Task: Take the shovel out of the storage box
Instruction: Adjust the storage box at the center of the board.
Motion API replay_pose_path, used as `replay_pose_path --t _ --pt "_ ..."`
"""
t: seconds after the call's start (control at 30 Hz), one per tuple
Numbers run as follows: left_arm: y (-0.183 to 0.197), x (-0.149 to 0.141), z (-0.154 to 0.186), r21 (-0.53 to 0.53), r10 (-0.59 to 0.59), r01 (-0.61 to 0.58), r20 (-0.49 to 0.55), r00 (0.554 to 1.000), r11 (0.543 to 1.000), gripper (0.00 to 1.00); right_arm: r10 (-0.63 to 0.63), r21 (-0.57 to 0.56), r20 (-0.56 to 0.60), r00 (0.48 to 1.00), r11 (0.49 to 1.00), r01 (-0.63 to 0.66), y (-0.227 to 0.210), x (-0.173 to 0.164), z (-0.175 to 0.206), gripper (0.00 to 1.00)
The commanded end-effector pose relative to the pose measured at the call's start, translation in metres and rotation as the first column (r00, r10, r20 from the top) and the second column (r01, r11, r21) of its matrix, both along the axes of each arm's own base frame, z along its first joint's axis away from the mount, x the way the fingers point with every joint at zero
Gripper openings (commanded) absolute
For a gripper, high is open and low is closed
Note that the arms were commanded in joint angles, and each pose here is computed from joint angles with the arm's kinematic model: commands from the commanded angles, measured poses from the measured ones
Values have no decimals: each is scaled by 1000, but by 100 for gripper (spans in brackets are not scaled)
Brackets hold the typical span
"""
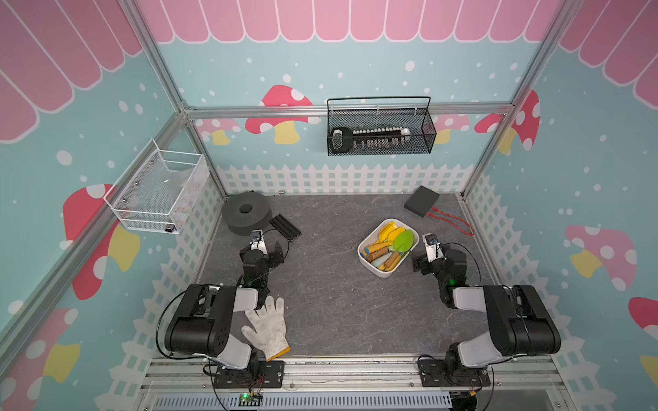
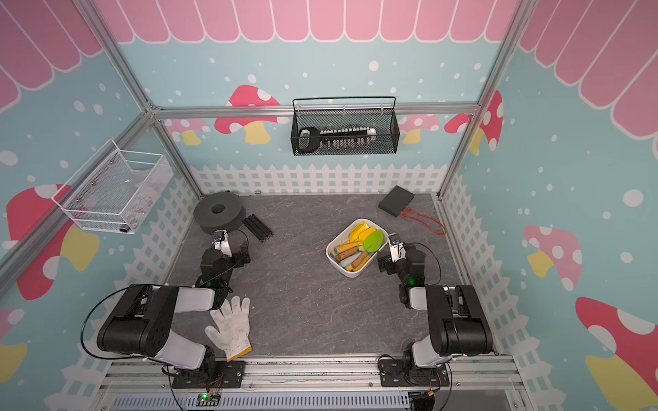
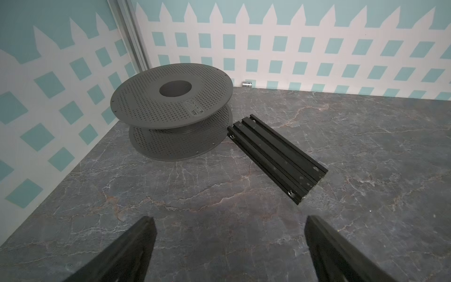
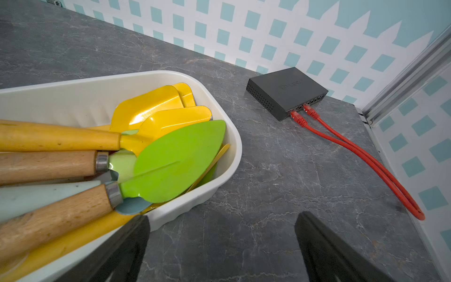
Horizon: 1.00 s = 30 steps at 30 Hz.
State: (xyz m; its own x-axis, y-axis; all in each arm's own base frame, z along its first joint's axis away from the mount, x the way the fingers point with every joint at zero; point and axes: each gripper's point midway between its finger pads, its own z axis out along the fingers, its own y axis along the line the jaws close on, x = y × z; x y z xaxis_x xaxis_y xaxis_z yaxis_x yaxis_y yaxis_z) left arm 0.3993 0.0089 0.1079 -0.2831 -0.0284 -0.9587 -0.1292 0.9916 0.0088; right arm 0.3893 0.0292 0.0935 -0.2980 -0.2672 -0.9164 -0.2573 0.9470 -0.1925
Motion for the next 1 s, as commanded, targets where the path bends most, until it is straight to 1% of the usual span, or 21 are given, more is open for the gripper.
replay_pose_path --t 0.0,0.4,0.43,0.5,0.6,0.67,0.7,0.77,0.9,0.93,0.97 --pt "0 4 7 6 -7 7 18 1000 1000 99 33 3 18 999 999 -33 7 2 4 99" --pt "1 5 7 0 -9 9 16 1000 1000 99 25 6 16 1000 1000 -25 6 2 4 99" --pt "1 5 7 -2 -8 8 14 1000 1000 99 24 5 14 1000 1000 -24 6 2 3 98" --pt "2 4 11 3 -2 2 30 1000 1000 99 13 2 27 1000 1000 -13 4 3 6 91" --pt "13 -2 27 -7 62 -62 29 998 998 99 -50 -11 21 999 999 50 -4 2 23 86" --pt "16 -6 38 -1 92 -92 36 995 996 99 -103 -23 9 995 994 103 -9 -2 43 85" --pt "16 -7 43 9 104 -105 41 994 994 99 -144 -9 -3 990 990 144 -14 -5 50 85" --pt "12 -11 62 43 125 -128 69 990 991 99 -242 78 -40 969 966 245 -25 -14 66 82" --pt "-13 -24 108 18 75 -80 189 979 997 98 -268 178 -122 956 941 287 -23 -31 81 77" --pt "-21 -26 117 1 51 -53 201 978 999 98 -268 200 -155 951 934 295 -21 -35 82 76" --pt "-29 -26 122 -13 22 -20 192 981 1000 98 -272 227 -191 943 923 312 -19 -39 81 74"
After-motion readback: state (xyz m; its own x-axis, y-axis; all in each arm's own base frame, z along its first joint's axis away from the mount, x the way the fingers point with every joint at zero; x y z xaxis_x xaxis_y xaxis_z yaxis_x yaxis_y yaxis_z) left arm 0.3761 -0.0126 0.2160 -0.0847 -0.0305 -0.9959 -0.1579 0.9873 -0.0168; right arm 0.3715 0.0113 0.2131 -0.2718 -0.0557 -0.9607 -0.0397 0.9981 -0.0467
